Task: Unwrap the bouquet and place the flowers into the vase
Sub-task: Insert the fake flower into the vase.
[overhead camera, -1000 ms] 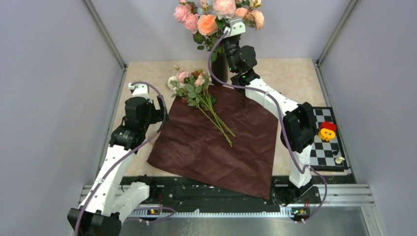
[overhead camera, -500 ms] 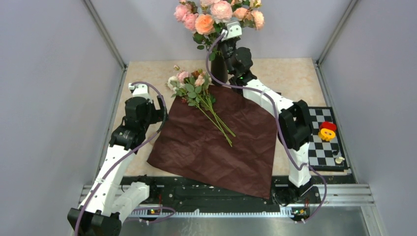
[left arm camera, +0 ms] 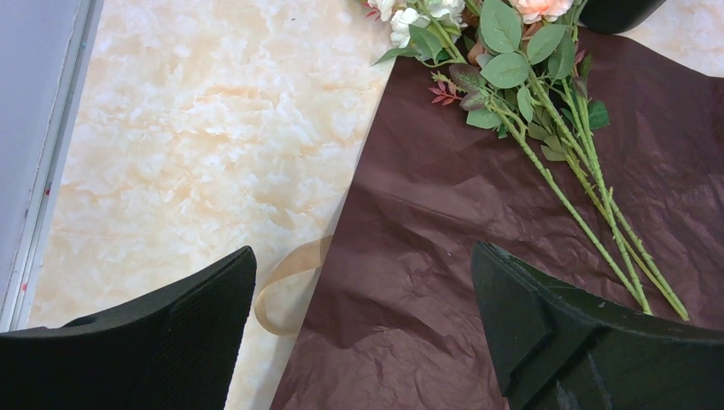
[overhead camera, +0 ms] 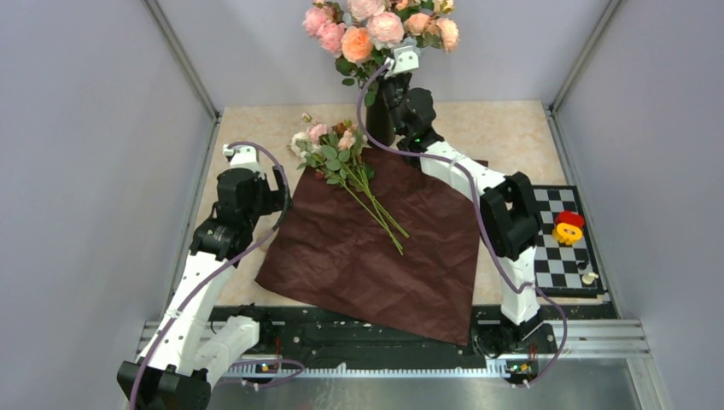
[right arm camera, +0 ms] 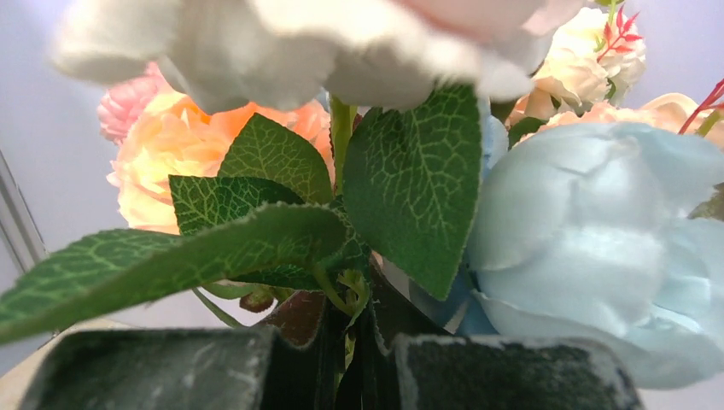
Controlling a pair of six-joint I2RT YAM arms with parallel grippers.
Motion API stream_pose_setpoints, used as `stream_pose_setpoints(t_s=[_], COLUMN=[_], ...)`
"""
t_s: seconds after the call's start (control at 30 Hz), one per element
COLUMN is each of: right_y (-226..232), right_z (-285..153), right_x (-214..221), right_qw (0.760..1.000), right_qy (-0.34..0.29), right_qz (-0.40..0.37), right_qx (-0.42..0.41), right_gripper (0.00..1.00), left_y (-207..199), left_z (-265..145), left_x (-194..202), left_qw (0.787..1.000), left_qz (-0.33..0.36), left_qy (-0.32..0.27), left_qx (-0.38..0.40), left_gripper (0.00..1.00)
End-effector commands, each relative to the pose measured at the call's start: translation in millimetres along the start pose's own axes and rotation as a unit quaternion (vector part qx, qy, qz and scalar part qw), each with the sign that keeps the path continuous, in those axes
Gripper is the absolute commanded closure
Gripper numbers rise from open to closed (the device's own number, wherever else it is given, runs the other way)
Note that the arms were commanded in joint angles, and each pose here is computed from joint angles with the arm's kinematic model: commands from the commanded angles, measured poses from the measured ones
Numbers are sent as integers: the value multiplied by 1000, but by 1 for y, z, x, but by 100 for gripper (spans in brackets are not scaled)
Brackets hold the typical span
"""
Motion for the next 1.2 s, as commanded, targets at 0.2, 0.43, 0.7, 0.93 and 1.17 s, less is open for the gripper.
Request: stream_pose_setpoints(t_s=[0.2,0.43,0.7,0.93,1.17], right_y=[-4,-4,-4,-4,-5], right_z=[1,-3,-9,-13,-14], right_x=[17,33,53,61,64], right_qw=[1000,1000,999,998,998], right_qy=[6,22,43,52,58], right_qz=[9,15,20,18,12], right_qx=[11,10,14,14,13], right_gripper=[100,100,100,100,95], left_y=[1,1,1,0,0], left_z=[-1,-1,-1,0,0], left_x=[-2,-1,-1,-1,-1], left_qw=[1000,1000,1000,1000,1000], left_qz=[-3,-2,-2,-2,-2], left_qy=[-10,-9,-9,-8,-7], left_qx=[1,1,0,1,4], left_gripper=[1,1,1,1,1])
Point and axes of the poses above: each gripper's point midway between its finger pads, its own z axis out along the fingers, its own y axis along the line the jaws close on, x = y × z, the point moved 7 cm from there along -z, back along the fingers, and after that the axes turned 4 degrees about z, right-handed, at the moved point
